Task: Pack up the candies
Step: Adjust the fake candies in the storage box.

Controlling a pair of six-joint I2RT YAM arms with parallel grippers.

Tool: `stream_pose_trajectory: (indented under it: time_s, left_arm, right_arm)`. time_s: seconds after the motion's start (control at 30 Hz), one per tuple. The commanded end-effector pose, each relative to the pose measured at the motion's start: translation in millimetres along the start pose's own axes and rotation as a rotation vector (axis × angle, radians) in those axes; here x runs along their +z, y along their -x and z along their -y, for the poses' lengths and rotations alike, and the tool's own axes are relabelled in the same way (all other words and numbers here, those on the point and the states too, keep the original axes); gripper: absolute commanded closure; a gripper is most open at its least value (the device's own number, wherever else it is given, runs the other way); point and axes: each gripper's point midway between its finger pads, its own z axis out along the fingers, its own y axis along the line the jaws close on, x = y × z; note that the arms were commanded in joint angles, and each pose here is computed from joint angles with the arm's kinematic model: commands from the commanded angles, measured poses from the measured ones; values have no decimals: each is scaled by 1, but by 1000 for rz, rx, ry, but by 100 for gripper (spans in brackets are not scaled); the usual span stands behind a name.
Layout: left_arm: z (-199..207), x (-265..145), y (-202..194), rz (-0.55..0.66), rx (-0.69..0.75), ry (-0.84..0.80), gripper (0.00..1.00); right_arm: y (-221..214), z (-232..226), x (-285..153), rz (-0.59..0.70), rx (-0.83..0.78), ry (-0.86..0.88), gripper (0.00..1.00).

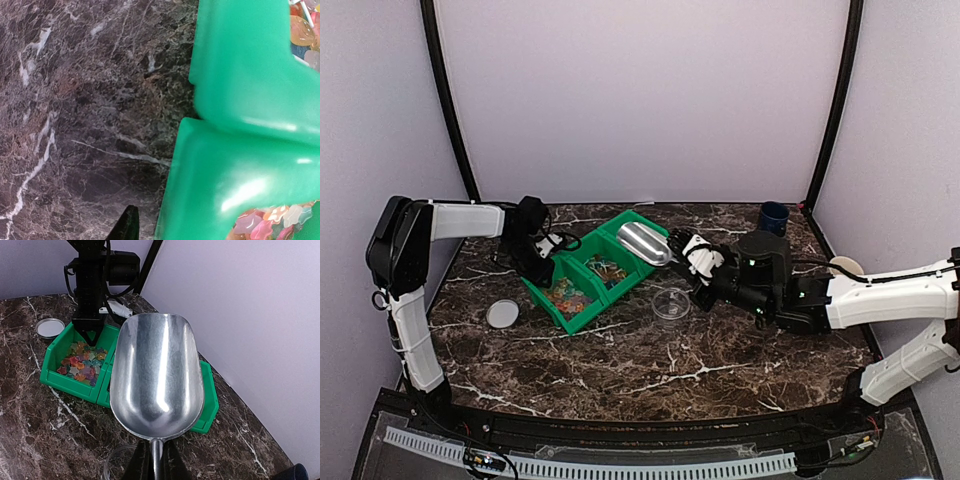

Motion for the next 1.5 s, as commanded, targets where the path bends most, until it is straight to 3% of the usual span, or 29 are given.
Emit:
stream_pose_trajectory:
  time_s: [0.0,0.07,0.1,0.17,0.4,0.73,1.03,1.17,1.47]
  left_arm:
    - [18,23,-24,-88,-21,-69,70]
    - [23,23,-23,-81,-31,-98,73]
    - [26,23,-22,-77,-37,-114,82]
    - [29,24,-21,-71,-50,-131,90]
    - [37,19,-14,-37,-104,-179,99]
    - [45,-12,12,79,-178,-233,100]
    - [43,-40,24,205,-248,-221,100]
    - [53,-68,39,334,-280,-295,100]
    - [87,-99,49,464,-336,-546,100]
  right_arm:
    - [8,5,2,38,29,-13,100]
    - [7,4,3,35,27,-11,100]
    - [7,4,3,34,28,-10,100]
    - [7,4,3,34,28,-11,100]
    - [6,2,5,27,26,-1,100]
    - [8,3,17,-44,17,5,100]
    - [41,10,26,-184,25,70,100]
    - [47,19,24,-247,8,52,100]
    - [76,37,9,-229,50,25,100]
